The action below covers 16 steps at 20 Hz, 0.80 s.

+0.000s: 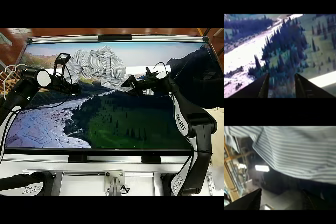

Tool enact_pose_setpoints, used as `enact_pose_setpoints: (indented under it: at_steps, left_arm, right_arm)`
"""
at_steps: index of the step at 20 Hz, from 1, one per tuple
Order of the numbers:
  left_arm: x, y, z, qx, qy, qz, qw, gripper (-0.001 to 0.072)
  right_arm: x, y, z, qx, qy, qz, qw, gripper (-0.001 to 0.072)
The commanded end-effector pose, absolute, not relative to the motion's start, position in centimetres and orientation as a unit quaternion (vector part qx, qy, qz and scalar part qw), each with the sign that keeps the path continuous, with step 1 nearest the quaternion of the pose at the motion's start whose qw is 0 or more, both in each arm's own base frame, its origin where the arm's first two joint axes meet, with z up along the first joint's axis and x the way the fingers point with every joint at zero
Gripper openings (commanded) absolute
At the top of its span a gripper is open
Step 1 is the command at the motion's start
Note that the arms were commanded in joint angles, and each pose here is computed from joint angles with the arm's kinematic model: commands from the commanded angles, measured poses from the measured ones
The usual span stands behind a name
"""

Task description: Fold the shirts.

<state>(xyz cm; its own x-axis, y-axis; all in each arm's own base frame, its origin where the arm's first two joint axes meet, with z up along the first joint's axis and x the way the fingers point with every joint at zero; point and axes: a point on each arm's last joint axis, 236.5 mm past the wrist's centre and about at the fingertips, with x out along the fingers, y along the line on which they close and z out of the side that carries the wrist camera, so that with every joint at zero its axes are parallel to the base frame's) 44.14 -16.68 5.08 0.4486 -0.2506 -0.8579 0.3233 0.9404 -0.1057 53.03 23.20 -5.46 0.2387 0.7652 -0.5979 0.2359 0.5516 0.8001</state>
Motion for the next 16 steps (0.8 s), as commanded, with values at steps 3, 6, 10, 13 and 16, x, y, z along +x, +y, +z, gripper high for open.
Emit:
enact_pose_setpoints:
  at_steps: [3, 6, 10, 13, 16]
  left_arm:
    - [44.3, -16.7, 5.2, 0.036, 0.495, -0.169, 0.852, 0.04]
    - [44.3, -16.7, 5.2, 0.036, 0.494, -0.169, 0.852, 0.04]
    - [44.3, -16.7, 5.2, 0.036, 0.494, -0.169, 0.852, 0.0397]
    - [44.1, -16.6, 5.5, 0.037, 0.494, -0.169, 0.852, 0.0389]
    - [43.2, -16.4, 6.5, 0.038, 0.497, -0.17, 0.85, 0.0389]
  right_arm:
    - [54.4, 22.7, -7.0, 0.463, 0.576, 0.145, 0.658, 0.0604]
    - [55.2, 22.7, -8.3, 0.481, 0.569, 0.126, 0.655, 0.0604]
    - [57.8, 22.6, -8.6, 0.508, 0.525, 0.105, 0.675, 0.0273]
    - [58.7, 22.6, -6.6, 0.501, 0.497, 0.133, 0.697, 0.0073]
    - [53.4, 21.0, -5.1, 0.365, 0.576, 0.17, 0.712, 0.0072]
